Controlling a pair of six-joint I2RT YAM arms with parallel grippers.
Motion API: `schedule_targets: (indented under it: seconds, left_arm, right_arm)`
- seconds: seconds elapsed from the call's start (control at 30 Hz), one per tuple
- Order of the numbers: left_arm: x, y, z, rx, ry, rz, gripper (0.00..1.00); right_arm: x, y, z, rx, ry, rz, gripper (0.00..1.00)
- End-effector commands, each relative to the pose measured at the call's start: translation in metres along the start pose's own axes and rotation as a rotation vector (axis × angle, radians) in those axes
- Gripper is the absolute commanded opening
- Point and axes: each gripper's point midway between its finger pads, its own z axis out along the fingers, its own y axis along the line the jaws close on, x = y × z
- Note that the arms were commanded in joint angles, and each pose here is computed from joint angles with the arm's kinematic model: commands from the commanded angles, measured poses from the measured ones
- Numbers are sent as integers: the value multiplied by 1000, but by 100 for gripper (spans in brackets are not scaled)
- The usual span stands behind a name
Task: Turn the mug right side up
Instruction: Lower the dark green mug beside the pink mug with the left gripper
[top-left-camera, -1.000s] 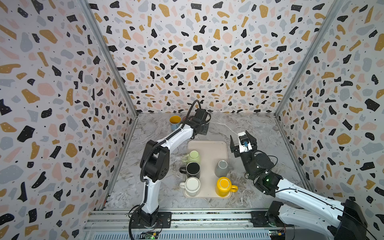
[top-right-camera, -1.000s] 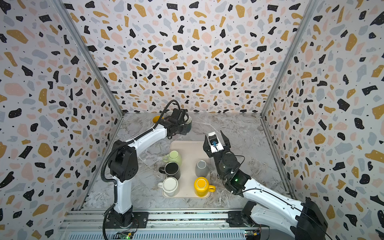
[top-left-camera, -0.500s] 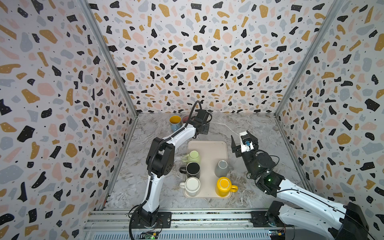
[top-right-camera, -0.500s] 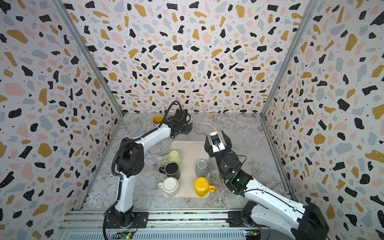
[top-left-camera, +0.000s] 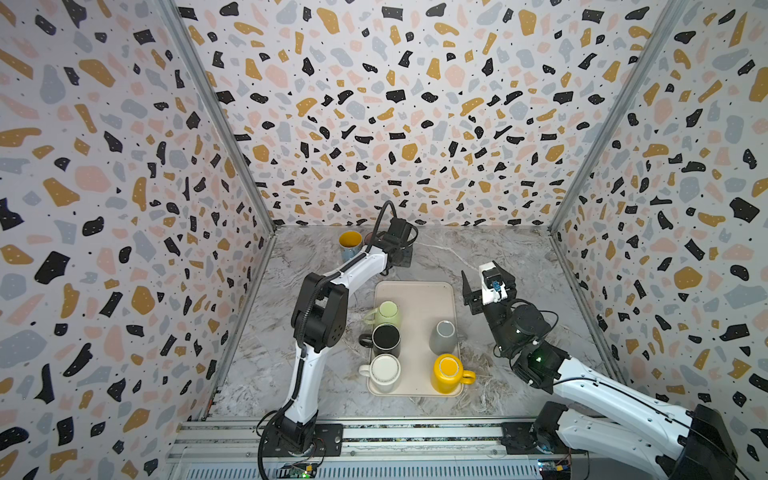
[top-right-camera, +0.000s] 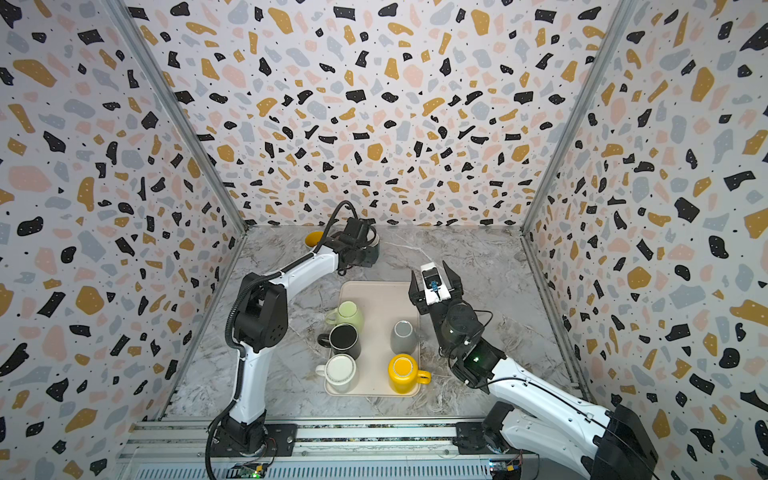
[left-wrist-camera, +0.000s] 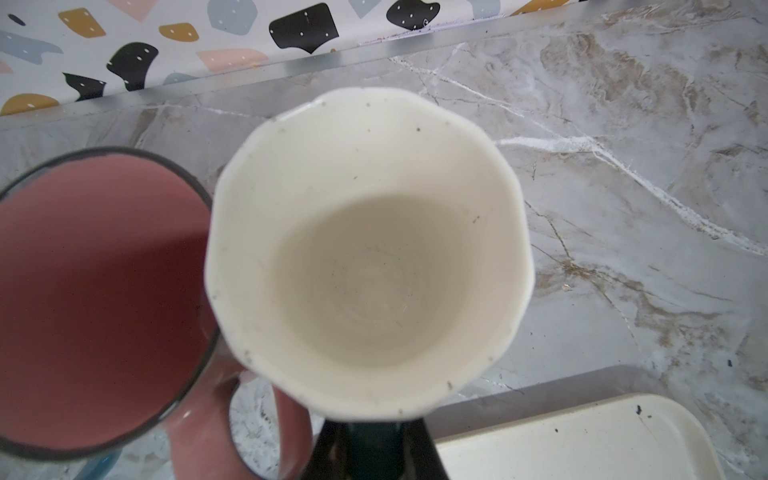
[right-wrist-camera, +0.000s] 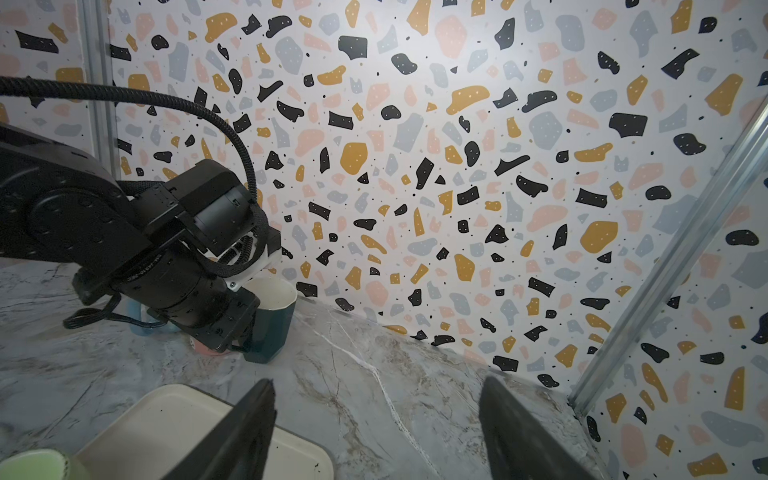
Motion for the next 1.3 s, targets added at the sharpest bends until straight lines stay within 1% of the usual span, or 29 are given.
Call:
schedule_targets:
  seconds: [0.0, 0.7, 0.97, 1.07, 1.13, 1.27]
  left_arm:
    - [-42, -5, -13, 37, -139, -41, 0]
    - [-26, -2, -1, 39, -94, -37, 0]
    - [-20, -1, 3, 35, -76, -32, 7]
    - [-17, -1, 4, 38, -69, -29, 12]
    - [-16, -2, 4, 43, -67, -27, 19]
    - [-13, -3, 4, 46, -60, -26, 25]
  right_arm:
    - [1, 0, 1, -2, 7, 16, 78]
    - [7, 4, 3, -11, 24, 23, 79]
    - [8, 6, 5, -17, 28, 23, 79]
    - [9, 6, 5, -17, 29, 25, 79]
    - [9, 6, 5, -18, 29, 28, 79]
    - [9, 6, 5, -20, 31, 29, 79]
